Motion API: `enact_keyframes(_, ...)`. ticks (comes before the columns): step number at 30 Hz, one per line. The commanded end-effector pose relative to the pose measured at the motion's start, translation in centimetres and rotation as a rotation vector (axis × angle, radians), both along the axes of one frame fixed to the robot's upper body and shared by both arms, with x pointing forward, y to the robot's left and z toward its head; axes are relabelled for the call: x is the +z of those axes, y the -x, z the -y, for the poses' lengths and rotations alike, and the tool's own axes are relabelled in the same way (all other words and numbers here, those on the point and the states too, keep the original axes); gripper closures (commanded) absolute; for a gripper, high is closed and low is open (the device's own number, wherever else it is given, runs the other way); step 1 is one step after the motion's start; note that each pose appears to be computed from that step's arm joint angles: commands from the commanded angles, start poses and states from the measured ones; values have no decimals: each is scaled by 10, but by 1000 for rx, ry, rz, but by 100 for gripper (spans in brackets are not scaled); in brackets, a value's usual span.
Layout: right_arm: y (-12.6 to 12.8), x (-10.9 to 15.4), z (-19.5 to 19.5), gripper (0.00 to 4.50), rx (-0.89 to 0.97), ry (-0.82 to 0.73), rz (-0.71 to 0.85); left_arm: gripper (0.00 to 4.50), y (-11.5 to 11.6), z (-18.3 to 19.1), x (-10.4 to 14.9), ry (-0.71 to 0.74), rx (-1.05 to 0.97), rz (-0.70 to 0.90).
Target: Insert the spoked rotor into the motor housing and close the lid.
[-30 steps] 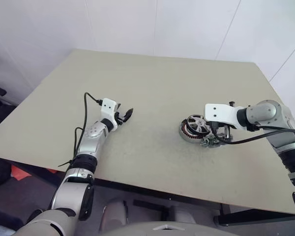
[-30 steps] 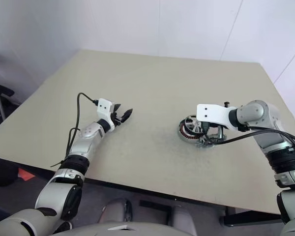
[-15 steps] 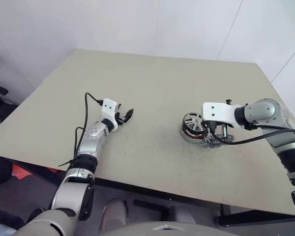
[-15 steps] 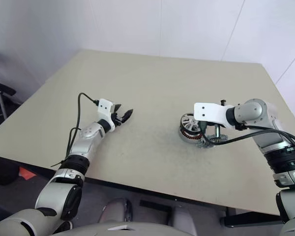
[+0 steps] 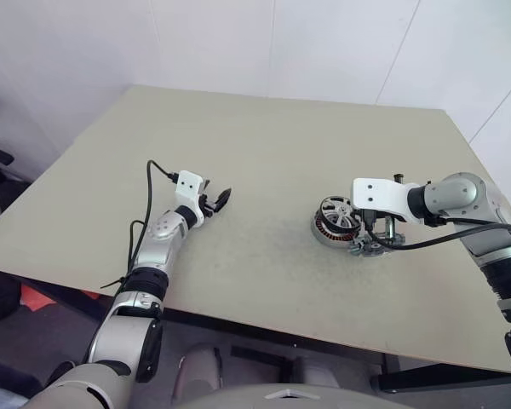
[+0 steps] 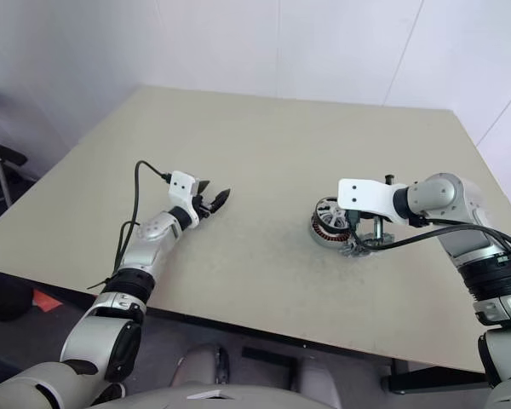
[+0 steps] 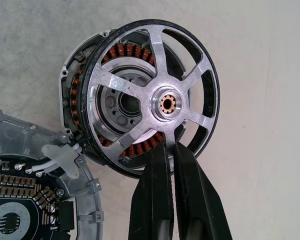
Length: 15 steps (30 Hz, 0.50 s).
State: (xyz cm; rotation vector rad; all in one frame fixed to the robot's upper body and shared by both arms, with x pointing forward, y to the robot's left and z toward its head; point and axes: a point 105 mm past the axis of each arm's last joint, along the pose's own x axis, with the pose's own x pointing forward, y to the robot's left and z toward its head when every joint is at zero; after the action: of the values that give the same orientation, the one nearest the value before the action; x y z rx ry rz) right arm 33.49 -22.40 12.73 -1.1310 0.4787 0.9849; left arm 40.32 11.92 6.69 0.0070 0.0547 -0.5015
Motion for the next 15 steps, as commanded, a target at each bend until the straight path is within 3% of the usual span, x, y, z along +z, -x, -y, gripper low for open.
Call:
enact_keyframes(1, 0, 9, -4, 445, 18, -13, 40, 81, -4, 0, 13, -8, -10, 50)
enact_keyframes(15, -1, -1, -2, 445, -3, -20, 14, 81, -4, -1, 13, -10, -8, 49)
